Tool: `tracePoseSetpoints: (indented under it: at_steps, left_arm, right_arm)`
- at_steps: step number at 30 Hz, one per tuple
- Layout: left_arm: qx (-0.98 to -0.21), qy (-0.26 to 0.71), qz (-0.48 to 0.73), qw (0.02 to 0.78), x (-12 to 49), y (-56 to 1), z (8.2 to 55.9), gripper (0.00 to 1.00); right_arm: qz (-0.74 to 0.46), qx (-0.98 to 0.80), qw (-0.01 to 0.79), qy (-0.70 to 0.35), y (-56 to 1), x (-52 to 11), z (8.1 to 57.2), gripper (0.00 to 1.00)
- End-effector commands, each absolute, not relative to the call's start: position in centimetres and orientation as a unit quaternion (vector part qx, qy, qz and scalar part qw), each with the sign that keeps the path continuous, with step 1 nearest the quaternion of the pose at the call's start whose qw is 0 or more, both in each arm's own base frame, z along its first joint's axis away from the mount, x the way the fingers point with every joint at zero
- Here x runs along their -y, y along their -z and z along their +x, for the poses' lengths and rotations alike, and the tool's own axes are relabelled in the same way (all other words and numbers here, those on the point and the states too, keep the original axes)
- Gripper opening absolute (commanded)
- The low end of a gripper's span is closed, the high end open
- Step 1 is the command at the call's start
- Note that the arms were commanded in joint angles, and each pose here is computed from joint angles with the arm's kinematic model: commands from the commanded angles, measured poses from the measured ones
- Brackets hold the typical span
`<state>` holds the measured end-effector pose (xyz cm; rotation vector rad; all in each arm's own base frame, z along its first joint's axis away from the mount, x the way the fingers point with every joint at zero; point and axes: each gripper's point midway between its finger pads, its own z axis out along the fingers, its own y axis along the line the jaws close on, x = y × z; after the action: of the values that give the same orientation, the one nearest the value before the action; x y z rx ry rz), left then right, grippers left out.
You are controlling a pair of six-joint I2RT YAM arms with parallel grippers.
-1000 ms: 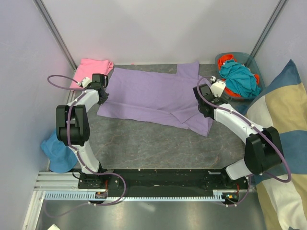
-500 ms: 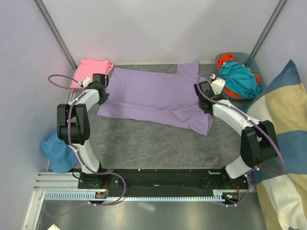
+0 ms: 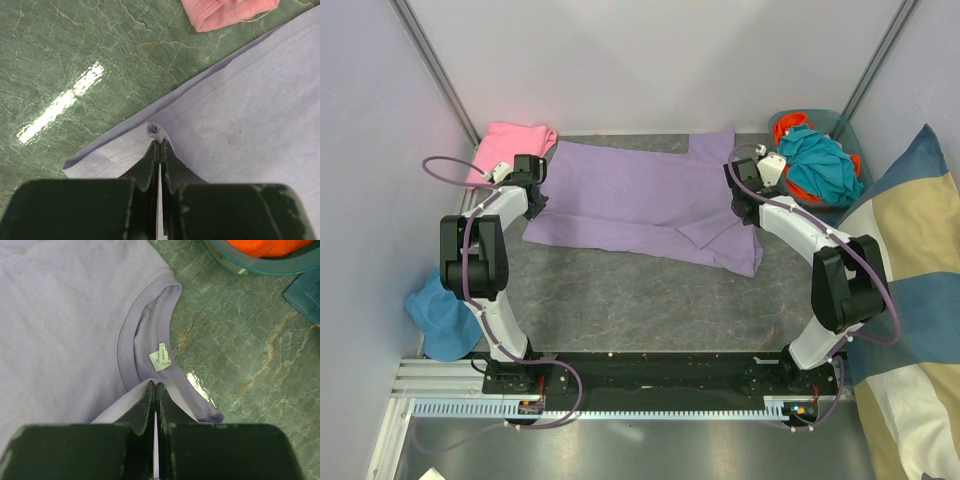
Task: Fold and stack the t-shirts
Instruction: Fold the flattened tshirt in 1/3 of the way
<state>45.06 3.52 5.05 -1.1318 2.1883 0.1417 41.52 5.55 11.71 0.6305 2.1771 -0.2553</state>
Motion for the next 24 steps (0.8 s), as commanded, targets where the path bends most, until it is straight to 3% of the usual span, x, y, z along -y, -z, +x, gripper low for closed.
tracePoseSetpoints:
  at_steps: [1, 14, 16, 17, 19, 21, 22, 24]
  left_arm:
    - [-0.832, -0.062, -0.426, 0.351, -4.2, -5.8, 46.4, 0.02]
    - [-0.833, -0.063, -0.426, 0.348, -4.2, -5.5, 46.5, 0.02]
    - [-0.835, -0.064, -0.421, 0.348, -4.2, -5.5, 46.6, 0.07]
    - [-0.834, -0.064, -0.422, 0.351, -4.3, -5.8, 46.7, 0.10]
    - [-0.832, -0.061, -0.421, 0.356, -4.2, -6.3, 46.9, 0.31]
    - [-0.827, -0.057, -0.423, 0.365, -4.3, -7.3, 47.0, 0.72]
    - [-0.825, -0.055, -0.423, 0.370, -4.3, -7.8, 47.0, 0.84]
    - [-0.824, -0.051, -0.419, 0.379, -4.3, -9.1, 46.9, 1.00]
  right_arm:
    - [0.255, -0.860, 0.431, 0.094, -12.6, -5.5, 43.3, 0.00]
    - [0.261, -0.860, 0.425, 0.105, -11.5, -4.5, 45.2, 0.00]
    - [0.262, -0.858, 0.429, 0.105, -11.6, -4.0, 46.0, 0.09]
    - [0.256, -0.859, 0.430, 0.107, -11.7, -3.9, 46.4, 0.29]
    - [0.257, -0.854, 0.438, 0.110, -12.3, -3.1, 47.6, 0.54]
    - [0.252, -0.850, 0.448, 0.114, -13.3, -2.6, 48.5, 0.66]
    - [0.248, -0.849, 0.452, 0.115, -13.8, -2.4, 48.8, 0.74]
    - [0.241, -0.846, 0.461, 0.116, -14.9, -2.2, 49.0, 0.78]
